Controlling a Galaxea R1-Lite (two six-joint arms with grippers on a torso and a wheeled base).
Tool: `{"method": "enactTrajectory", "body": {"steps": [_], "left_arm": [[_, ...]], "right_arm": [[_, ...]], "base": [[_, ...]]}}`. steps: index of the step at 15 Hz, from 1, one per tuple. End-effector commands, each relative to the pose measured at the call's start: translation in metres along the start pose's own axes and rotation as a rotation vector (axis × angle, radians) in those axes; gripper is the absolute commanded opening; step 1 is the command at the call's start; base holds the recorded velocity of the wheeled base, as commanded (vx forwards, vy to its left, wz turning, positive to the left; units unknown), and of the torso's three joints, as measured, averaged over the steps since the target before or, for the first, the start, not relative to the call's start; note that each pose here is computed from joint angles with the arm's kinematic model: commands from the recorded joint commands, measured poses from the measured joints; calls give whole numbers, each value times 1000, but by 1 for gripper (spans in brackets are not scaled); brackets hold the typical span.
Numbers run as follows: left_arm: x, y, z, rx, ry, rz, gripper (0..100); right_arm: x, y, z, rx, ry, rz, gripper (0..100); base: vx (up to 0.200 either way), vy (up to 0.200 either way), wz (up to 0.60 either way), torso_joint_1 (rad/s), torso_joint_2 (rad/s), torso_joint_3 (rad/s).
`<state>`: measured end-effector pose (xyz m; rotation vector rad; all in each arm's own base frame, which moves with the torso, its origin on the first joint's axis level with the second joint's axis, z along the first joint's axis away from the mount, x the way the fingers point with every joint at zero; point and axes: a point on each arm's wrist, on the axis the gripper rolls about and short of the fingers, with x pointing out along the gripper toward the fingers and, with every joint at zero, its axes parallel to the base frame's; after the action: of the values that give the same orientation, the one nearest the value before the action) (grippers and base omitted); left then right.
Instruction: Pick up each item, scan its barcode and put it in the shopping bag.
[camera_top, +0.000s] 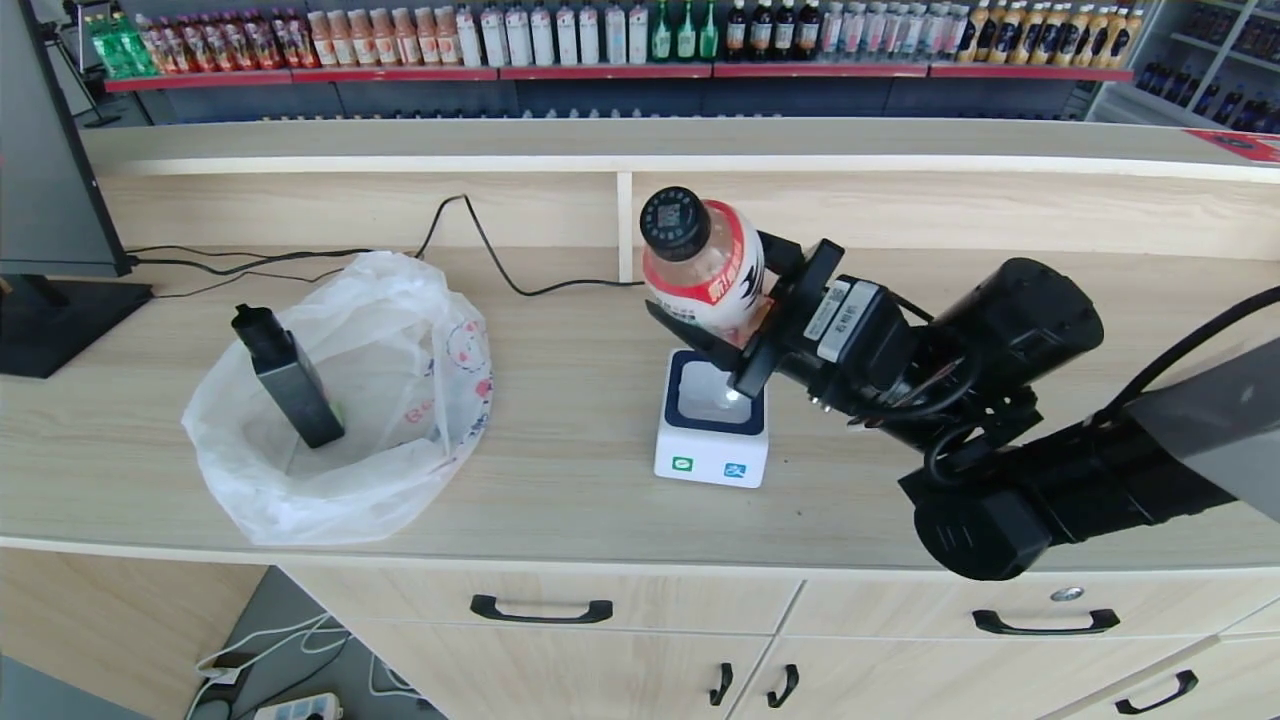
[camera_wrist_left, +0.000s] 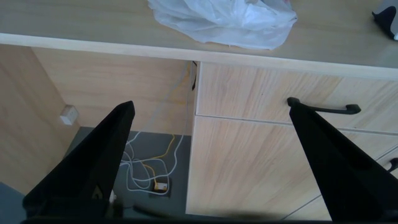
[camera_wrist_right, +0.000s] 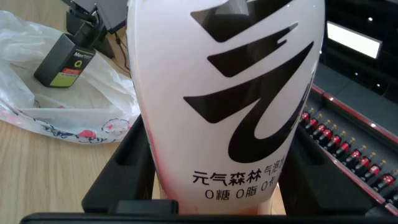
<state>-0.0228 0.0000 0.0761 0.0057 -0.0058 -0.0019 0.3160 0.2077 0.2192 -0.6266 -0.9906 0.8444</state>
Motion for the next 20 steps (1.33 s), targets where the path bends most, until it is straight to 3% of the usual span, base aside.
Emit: {"method": "enactTrajectory", "body": {"steps": [1, 2, 4, 11, 13, 15, 20], "left_arm": [[0, 0, 0, 0, 1, 0, 100], [0, 0, 0, 0, 1, 0, 100], [0, 0, 0, 0, 1, 0, 100], [0, 0, 0, 0, 1, 0, 100], [0, 0, 0, 0, 1, 0, 100], [0, 0, 0, 0, 1, 0, 100], [0, 0, 0, 0, 1, 0, 100]], "right_arm": [[-7, -4, 14, 37, 24, -25, 0], [-7, -4, 15, 38, 26, -27, 0], [-32, -2, 35, 225, 172, -136, 0], [-58, -8, 57, 434, 238, -235, 0], [-68, -11, 67, 508, 275, -320, 0], [-87, -8, 77, 566, 369, -454, 0], [-89, -20, 70, 597, 374, -543, 0]], "base": [[0, 0, 0, 0, 0, 0], [0, 0, 0, 0, 0, 0], [0, 0, 0, 0, 0, 0], [0, 0, 0, 0, 0, 0], [0, 0, 0, 0, 0, 0], [0, 0, 0, 0, 0, 0], [0, 0, 0, 0, 0, 0]]}}
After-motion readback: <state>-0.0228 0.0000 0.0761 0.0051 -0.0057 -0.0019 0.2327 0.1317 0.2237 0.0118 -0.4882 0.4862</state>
